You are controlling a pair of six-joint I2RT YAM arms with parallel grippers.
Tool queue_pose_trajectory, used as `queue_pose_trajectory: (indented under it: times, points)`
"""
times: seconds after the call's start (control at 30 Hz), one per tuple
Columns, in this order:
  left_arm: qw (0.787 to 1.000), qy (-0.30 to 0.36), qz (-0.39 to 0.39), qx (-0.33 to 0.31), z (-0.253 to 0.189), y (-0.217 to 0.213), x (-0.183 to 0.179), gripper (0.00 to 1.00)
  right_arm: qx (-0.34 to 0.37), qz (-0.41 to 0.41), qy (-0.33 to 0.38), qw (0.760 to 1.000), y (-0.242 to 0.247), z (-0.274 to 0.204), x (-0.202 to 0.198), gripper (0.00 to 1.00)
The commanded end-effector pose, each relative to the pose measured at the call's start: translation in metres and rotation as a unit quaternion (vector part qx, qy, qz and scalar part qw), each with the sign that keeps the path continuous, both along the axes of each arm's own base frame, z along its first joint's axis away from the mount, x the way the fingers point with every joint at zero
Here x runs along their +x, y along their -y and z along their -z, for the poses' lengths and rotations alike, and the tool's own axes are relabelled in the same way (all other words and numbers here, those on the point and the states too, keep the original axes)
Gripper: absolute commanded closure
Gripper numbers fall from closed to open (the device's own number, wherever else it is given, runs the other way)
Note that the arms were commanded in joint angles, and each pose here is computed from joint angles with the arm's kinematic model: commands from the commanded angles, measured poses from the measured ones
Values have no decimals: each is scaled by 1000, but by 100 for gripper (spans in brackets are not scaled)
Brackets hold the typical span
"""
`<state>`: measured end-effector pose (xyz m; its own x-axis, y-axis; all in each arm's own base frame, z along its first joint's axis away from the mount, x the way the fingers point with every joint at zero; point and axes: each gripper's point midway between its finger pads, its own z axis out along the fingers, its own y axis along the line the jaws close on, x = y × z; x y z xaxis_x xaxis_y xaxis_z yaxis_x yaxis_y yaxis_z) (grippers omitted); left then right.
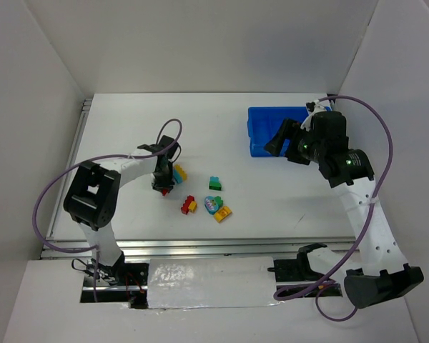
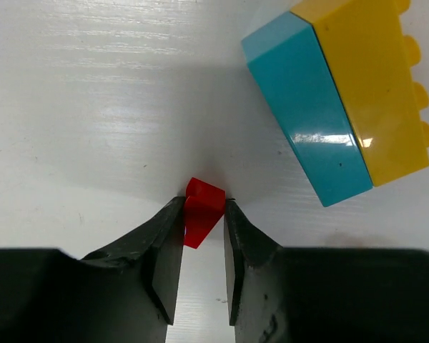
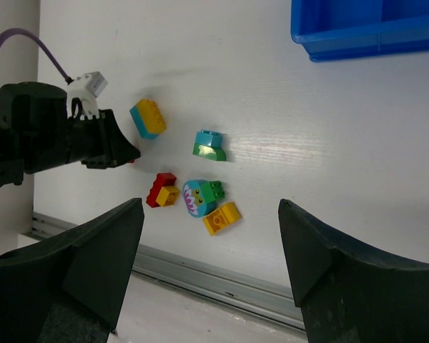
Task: Sort the legos into containers by color
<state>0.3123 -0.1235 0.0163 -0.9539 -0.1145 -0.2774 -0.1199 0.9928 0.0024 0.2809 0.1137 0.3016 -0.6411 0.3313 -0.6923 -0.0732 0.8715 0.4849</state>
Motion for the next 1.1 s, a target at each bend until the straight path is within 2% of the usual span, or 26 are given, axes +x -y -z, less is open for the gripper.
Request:
queue_pose_trajectory:
  times: [0.0, 0.07, 0.1, 0.23, 0.3, 0.43, 0.53, 0.57, 0.6, 0.67, 0.73, 0.83, 0.93, 0.97, 1.03, 1.07]
  points:
    - [1000, 4, 9, 11, 5, 0, 7, 64, -4, -6, 17, 1000, 0, -15, -5, 17]
    - [1000, -2, 9, 9, 8, -1, 2, 65, -3, -6, 21, 1000, 1, -18, -6, 17]
    - [1000, 0, 9, 8, 8, 0, 2, 69, -3, -7, 24, 1000, 0, -20, -6, 17]
    - [1000, 2, 5, 11, 2, -5, -5, 92, -6, -6, 24, 1000, 2, -21, -7, 17]
    - [1000, 4, 2, 11, -5, -7, -8, 100, -6, -5, 22, 1000, 2, -20, -6, 17]
    - [998, 51, 4, -28, -51, 3, -3, 100, 1, -27, 19, 999, -6, -11, -6, 16]
    - [984, 116, 50, -125, -105, 34, 2, 100, 45, -90, 2, 995, -31, 5, -12, 17]
    - [976, 135, 72, -158, -120, 45, 1, 100, 75, -122, -4, 990, -43, 4, -19, 17]
    - [951, 186, 119, -217, -158, 64, -2, 100, 101, -118, -11, 988, -48, 7, -18, 17]
    - [922, 224, 173, -264, -185, 81, -15, 100, 132, -107, -24, 985, -53, 7, -18, 19]
    - [872, 281, 244, -317, -226, 98, -36, 100, 179, -82, -52, 979, -60, 6, -17, 20]
    - [821, 325, 317, -345, -257, 117, -65, 100, 223, -76, -69, 969, -77, -5, -20, 22]
    - [794, 334, 369, -349, -275, 131, -84, 100, 219, -88, -94, 967, -103, -12, -27, 24]
    - [795, 323, 378, -346, -272, 134, -88, 100, 216, -107, -103, 965, -116, -21, -37, 24]
    - [780, 329, 412, -336, -281, 145, -97, 100, 215, -108, -115, 964, -127, -21, -38, 26]
    - [781, 320, 422, -331, -280, 146, -102, 100, 218, -114, -111, 963, -132, -27, -40, 27]
